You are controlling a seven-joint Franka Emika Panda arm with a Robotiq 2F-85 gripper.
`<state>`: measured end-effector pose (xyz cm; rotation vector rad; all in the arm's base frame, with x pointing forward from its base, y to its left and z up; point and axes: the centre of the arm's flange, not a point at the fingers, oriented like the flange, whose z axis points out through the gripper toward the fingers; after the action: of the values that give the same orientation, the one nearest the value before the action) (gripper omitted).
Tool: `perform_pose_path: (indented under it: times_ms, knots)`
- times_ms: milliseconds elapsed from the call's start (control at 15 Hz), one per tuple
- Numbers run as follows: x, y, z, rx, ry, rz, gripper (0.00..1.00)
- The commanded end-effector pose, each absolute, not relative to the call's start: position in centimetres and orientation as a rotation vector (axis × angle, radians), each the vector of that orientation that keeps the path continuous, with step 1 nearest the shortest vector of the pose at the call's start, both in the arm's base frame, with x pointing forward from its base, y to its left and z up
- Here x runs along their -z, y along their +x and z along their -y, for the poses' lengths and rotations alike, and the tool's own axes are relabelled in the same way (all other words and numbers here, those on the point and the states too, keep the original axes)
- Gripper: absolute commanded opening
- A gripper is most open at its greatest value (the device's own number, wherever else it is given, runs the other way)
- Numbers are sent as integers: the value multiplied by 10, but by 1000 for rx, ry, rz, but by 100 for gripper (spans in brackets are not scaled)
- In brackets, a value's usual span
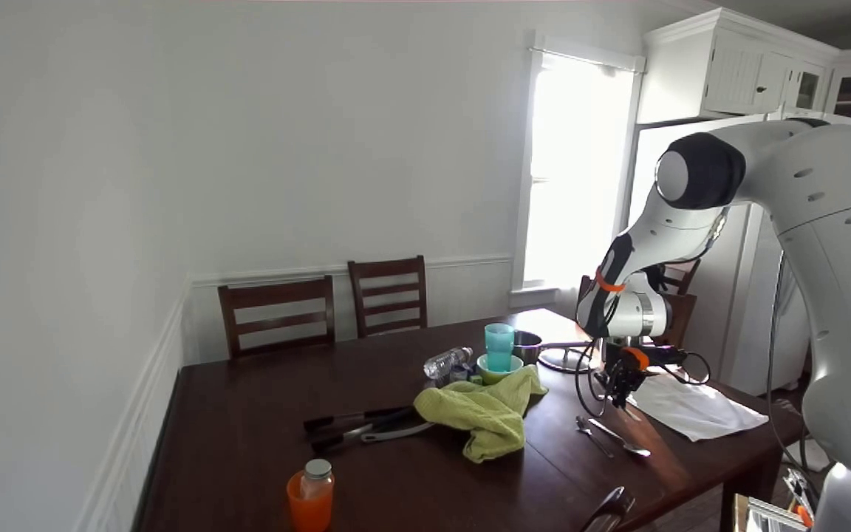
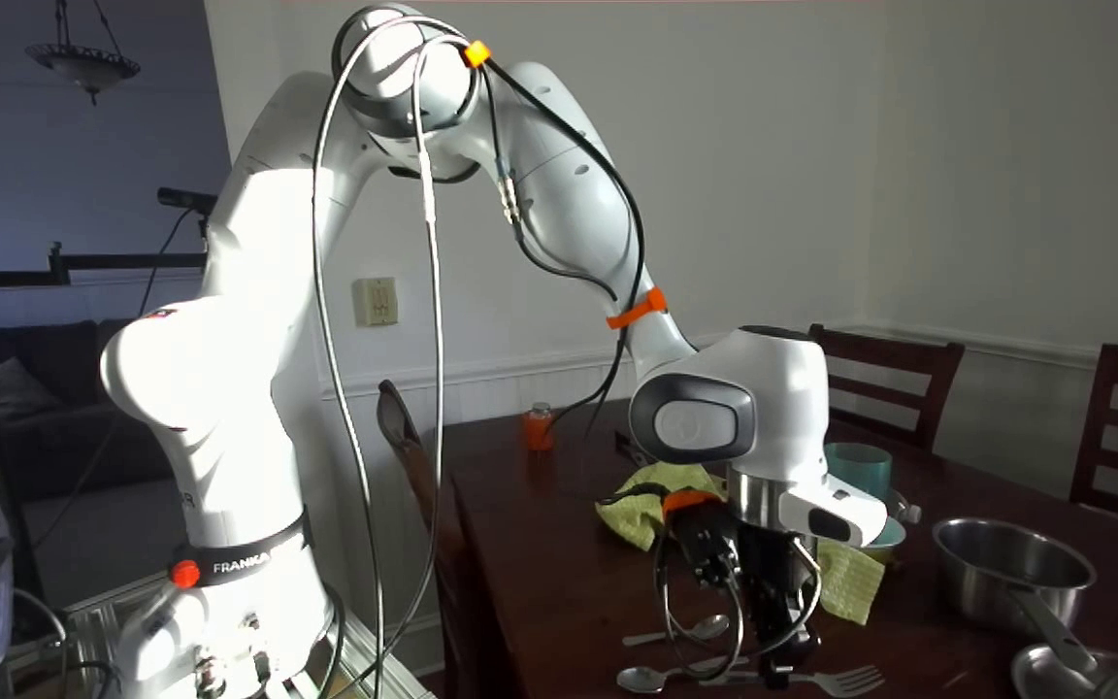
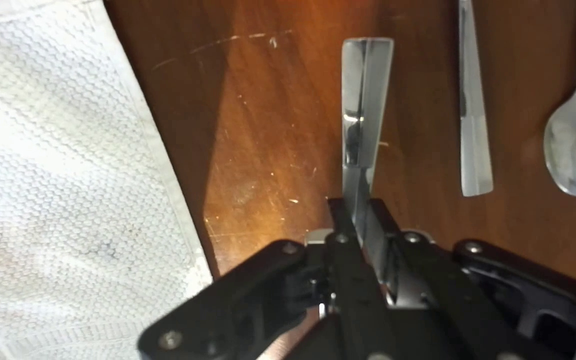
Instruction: Move the cutlery to the left
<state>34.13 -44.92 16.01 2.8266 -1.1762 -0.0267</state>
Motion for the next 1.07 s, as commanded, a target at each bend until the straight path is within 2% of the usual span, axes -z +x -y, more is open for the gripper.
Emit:
perform_pose_path:
  times_ms: [0,533,1000]
  knots:
    - [-169,323,429,-5,2895,1011,3]
    - [-149,293,410,71,2954,825,3]
    - [-132,283,415,7,2919,832,3]
